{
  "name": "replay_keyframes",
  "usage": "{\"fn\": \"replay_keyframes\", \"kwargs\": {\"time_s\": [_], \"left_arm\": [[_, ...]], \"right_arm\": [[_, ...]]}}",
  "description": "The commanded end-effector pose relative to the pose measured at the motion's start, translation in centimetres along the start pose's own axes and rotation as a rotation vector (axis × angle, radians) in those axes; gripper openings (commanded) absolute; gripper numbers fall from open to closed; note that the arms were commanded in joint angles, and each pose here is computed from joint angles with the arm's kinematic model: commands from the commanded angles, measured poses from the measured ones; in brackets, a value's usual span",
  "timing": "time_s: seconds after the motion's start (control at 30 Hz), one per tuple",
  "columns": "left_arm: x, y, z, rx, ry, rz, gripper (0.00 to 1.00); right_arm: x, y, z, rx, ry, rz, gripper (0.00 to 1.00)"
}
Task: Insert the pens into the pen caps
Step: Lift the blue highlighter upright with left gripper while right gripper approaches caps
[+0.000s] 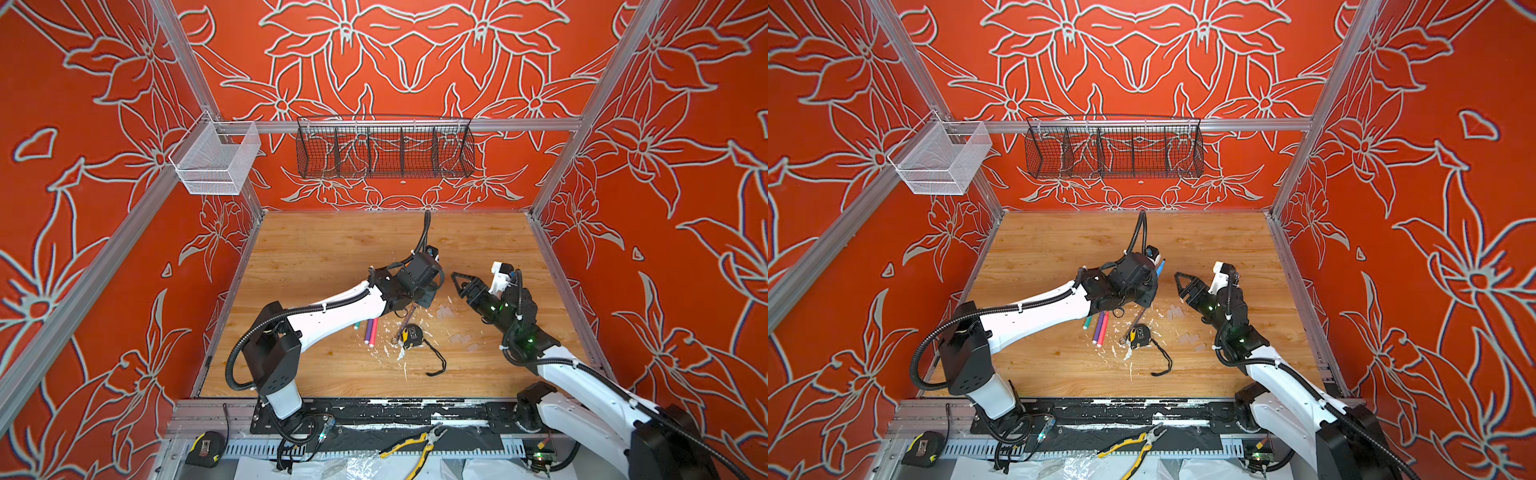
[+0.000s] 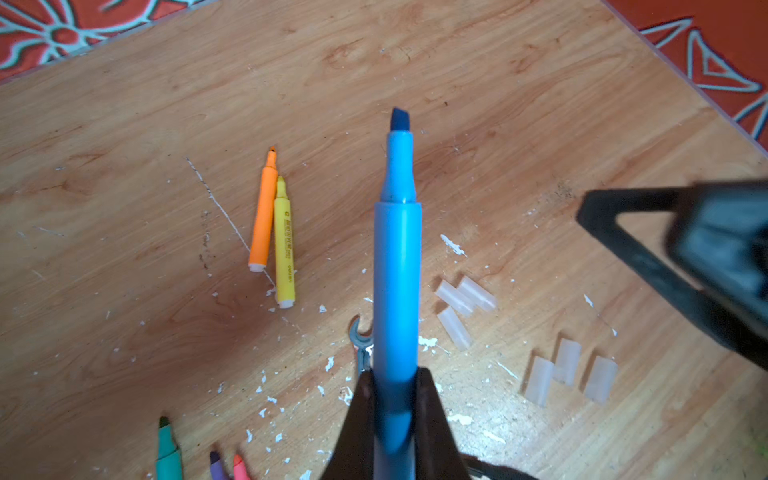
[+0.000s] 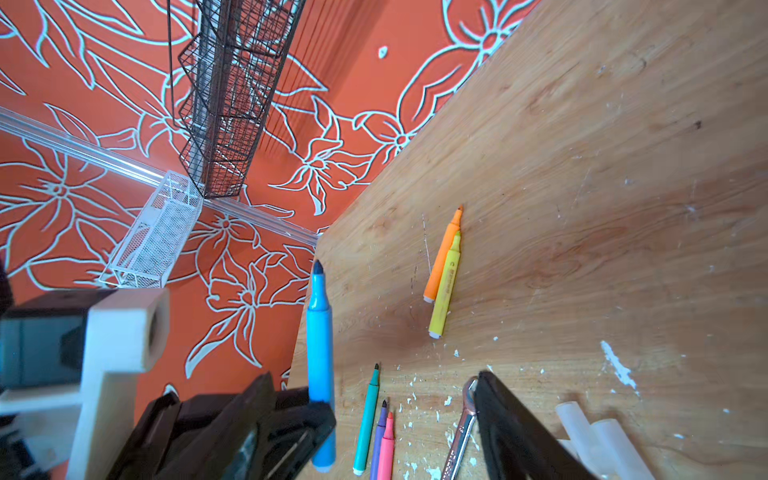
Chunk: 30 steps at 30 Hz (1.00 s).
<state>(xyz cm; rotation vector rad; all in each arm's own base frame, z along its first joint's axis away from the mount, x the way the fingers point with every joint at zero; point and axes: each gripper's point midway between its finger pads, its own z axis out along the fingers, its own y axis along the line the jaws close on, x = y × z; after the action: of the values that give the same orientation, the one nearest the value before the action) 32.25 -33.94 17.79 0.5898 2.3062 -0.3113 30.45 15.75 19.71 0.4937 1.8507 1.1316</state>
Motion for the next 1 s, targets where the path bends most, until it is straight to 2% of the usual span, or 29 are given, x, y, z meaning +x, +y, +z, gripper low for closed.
{"fn": "replay_keyframes", "kwargs": {"time_s": [0.0, 0.1, 0.37, 0.4, 0.5, 0.63, 0.73, 0.87, 0.97], "left_arm": [[-1.7, -1.4, -1.4, 0.058, -0.088, 0.016, 0.00], [-1.5, -2.1, -1.7, 0.087, -0.093, 0.036, 0.00], [-0.6, -4.1, -1.9, 0.105, -0.102, 0.113, 0.00], [-0.6, -4.3, -1.9, 0.106, -0.102, 0.119, 0.00], [-0.5, -4.4, -1.9, 0.099, -0.102, 0.128, 0.00], [-0.4, -4.0, -1.9, 0.080, -0.101, 0.124, 0.00], [-0.3, -4.1, -1.9, 0.085, -0.102, 0.124, 0.01], [-0.4, -4.1, -1.8, 0.086, -0.108, 0.120, 0.11], [-0.6, -4.0, -1.6, 0.077, -0.113, 0.115, 0.25]], "right_arm": [[-0.2, 2.7, 0.5, -0.096, 0.004, 0.037, 0.76], [0.2, 3.3, 1.0, -0.117, 0.024, 0.037, 0.74], [1.2, 3.7, 2.5, -0.128, 0.060, 0.045, 0.60], [1.3, 3.8, 2.6, -0.131, 0.064, 0.046, 0.56], [1.6, 3.9, 2.9, -0.132, 0.073, 0.048, 0.35], [1.9, 3.5, 3.0, -0.112, 0.069, 0.049, 0.13], [2.0, 3.7, 3.0, -0.112, 0.069, 0.046, 0.03], [2.5, 4.2, 2.9, -0.115, 0.073, 0.034, 0.00], [2.7, 4.7, 2.7, -0.121, 0.071, 0.021, 0.00]]}}
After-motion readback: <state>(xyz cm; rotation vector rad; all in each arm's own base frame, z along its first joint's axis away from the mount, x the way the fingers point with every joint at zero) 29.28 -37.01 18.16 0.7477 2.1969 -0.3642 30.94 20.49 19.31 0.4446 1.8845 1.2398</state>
